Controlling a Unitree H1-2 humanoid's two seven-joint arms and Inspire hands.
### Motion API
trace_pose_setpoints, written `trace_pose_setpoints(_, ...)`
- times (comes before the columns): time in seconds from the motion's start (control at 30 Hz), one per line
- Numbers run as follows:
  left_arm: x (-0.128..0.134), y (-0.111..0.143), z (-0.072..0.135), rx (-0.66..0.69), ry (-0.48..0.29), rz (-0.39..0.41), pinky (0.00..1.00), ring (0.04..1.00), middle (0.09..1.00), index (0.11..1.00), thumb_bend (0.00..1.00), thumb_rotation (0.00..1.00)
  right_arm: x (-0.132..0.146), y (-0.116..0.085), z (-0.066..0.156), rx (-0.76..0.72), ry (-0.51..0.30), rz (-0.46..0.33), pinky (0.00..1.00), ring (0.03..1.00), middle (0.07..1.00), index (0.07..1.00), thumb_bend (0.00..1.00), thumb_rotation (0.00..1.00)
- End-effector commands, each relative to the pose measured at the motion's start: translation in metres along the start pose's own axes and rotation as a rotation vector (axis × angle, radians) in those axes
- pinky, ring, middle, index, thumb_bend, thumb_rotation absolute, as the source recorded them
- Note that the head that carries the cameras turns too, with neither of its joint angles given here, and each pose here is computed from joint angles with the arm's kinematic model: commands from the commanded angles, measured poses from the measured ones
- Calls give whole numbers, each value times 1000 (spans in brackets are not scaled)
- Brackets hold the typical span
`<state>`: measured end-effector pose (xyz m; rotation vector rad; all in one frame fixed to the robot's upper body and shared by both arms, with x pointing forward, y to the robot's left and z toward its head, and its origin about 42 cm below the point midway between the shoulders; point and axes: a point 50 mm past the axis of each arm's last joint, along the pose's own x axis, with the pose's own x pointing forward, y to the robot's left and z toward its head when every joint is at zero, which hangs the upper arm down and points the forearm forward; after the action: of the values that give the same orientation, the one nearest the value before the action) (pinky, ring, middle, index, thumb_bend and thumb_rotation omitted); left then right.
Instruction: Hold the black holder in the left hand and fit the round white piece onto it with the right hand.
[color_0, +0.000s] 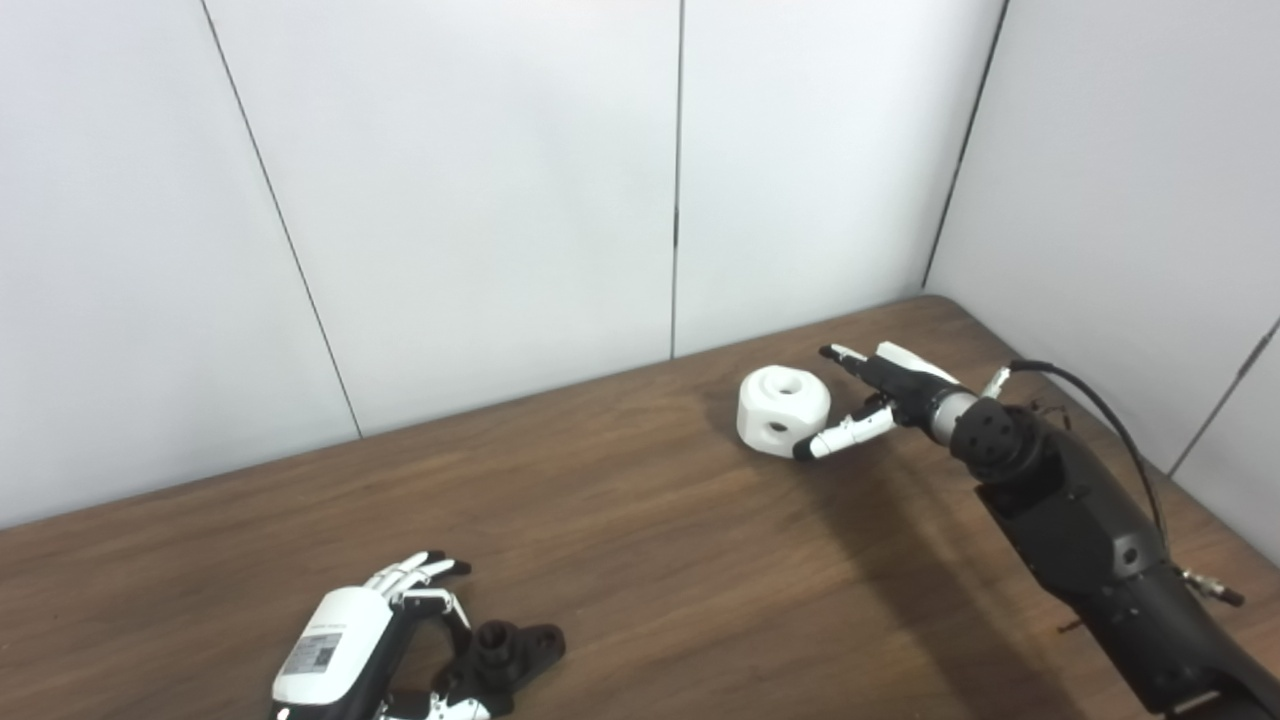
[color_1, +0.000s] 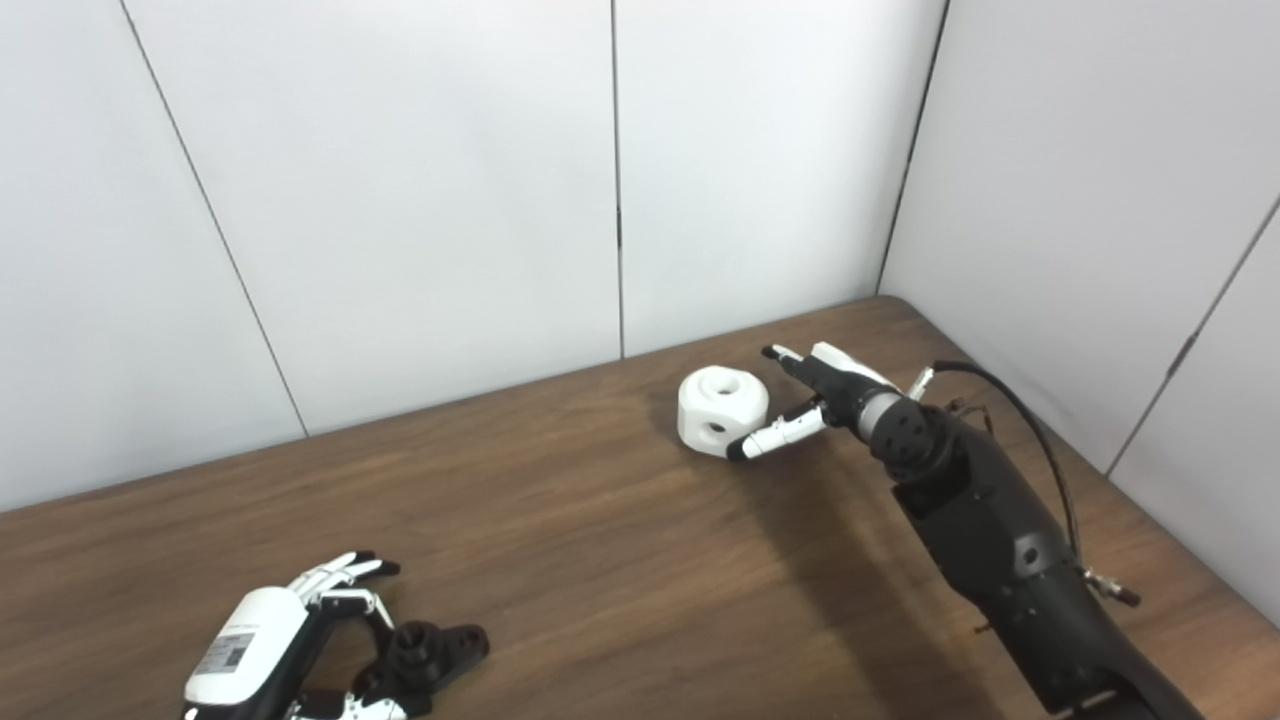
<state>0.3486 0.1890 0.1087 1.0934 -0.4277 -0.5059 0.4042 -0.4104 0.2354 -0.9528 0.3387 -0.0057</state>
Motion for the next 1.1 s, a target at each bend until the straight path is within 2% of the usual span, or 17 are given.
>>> trace_pose_setpoints(0.0,-44,-32,-32,57,176,-217,874,895,830,487,522,50,2,-16,12,-12,-39,-65,870,1000,1000,968,955,374)
trace_pose_setpoints(0.2,-44,-28,-28,67,172,-215,855,885,826,487,522,49,5,-4,16,-23,-54,-47,826,1000,1000,928,977,379)
trace_pose_setpoints(0.4,-42,-24,-25,72,169,-209,839,873,818,487,522,49,9,6,22,-39,-69,-34,831,993,1000,880,954,359)
trace_pose_setpoints(0.63,-43,-21,-23,67,170,-203,822,866,812,487,522,49,14,19,32,-61,-79,-31,780,967,1000,848,928,348)
trace_pose_setpoints(0.83,-41,-17,-22,71,177,-195,806,863,814,487,521,48,19,35,39,-36,-80,-12,799,964,1000,836,923,362)
trace_pose_setpoints(1.03,-40,-15,-21,58,180,-189,805,867,818,487,521,47,24,49,40,-18,-83,-72,759,916,961,794,908,349)
trace_pose_setpoints(1.07,-40,-15,-21,57,178,-188,804,864,817,487,521,47,24,51,40,-19,-79,-93,745,890,929,758,904,343)
